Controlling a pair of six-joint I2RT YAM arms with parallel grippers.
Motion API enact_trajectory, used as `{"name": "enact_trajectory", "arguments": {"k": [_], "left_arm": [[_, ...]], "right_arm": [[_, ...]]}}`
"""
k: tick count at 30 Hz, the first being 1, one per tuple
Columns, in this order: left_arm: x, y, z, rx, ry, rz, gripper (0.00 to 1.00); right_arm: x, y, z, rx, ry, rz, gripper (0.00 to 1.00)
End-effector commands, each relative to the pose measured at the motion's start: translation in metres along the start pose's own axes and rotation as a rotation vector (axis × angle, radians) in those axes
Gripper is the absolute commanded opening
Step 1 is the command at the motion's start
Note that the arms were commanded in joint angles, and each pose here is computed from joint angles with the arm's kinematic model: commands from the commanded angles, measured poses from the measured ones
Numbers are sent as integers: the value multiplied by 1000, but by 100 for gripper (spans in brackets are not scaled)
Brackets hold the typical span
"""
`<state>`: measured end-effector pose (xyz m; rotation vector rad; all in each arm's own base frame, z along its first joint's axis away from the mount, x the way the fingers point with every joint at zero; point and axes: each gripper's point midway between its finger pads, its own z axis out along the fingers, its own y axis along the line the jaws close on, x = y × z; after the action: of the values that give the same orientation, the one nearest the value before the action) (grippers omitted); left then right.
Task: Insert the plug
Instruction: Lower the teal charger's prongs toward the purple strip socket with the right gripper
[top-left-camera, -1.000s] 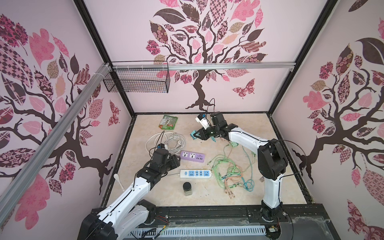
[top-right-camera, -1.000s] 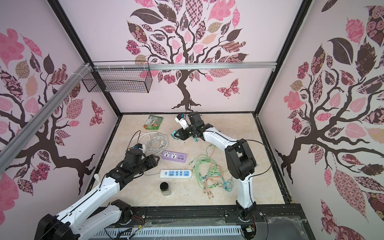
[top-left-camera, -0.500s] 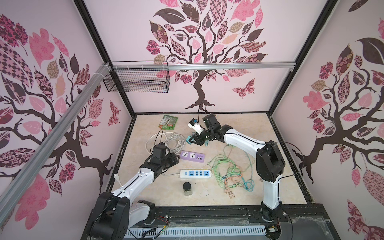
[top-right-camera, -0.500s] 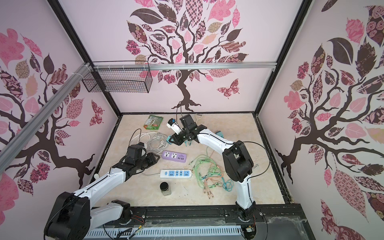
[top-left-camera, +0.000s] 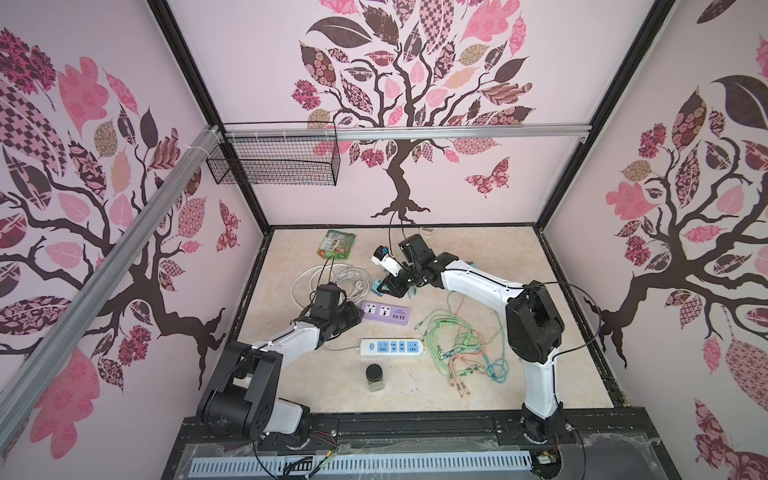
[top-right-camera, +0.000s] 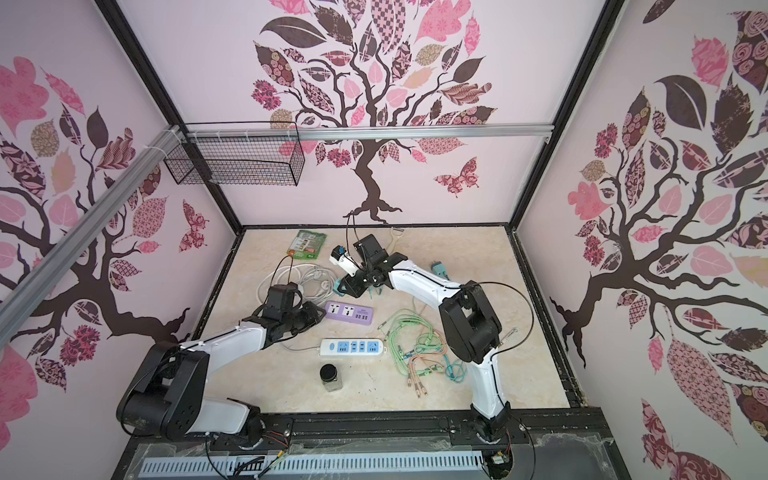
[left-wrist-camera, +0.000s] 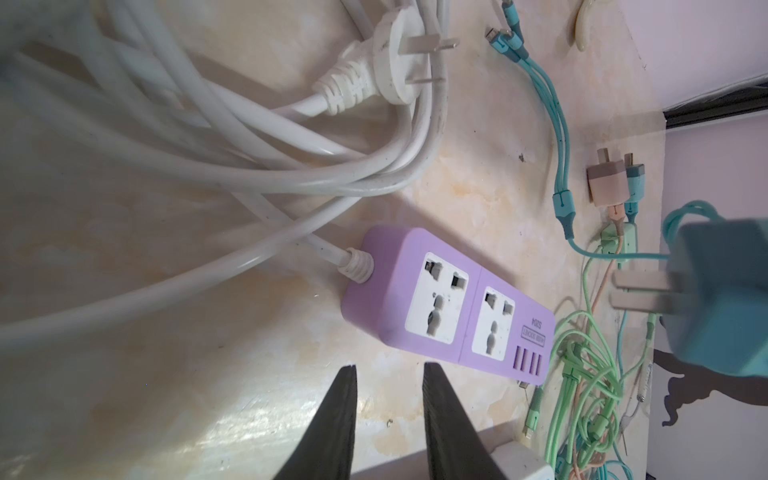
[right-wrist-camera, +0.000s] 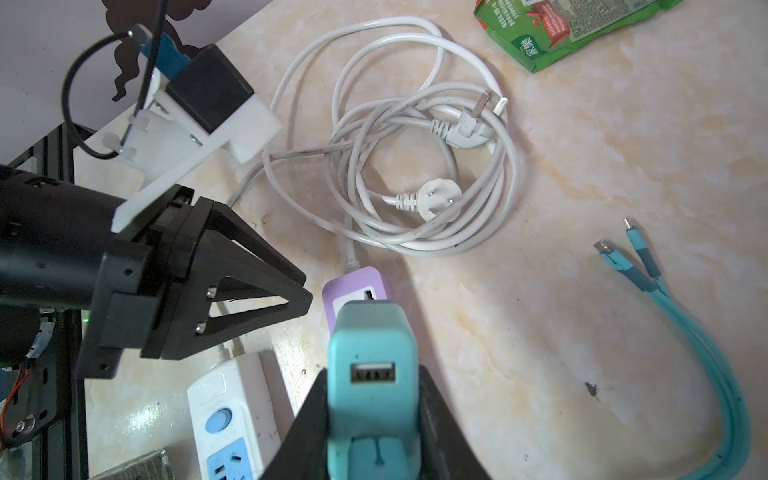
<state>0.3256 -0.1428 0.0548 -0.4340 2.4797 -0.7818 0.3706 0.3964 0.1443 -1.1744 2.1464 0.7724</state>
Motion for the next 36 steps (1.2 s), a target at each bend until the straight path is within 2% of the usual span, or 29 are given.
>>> {"name": "enact_trajectory", "arguments": {"k": [1, 18, 36], "left_arm": [[-19, -16, 3, 50, -45, -2, 29], [-20, -11, 18, 45, -33, -29, 20], [-14, -1, 26, 35, -14, -45, 16]], "right_arm": [[3, 0, 12, -1, 30, -31, 17], [21, 9, 31, -10, 95, -115, 18], [26, 3, 48, 12, 120, -198, 19]]}}
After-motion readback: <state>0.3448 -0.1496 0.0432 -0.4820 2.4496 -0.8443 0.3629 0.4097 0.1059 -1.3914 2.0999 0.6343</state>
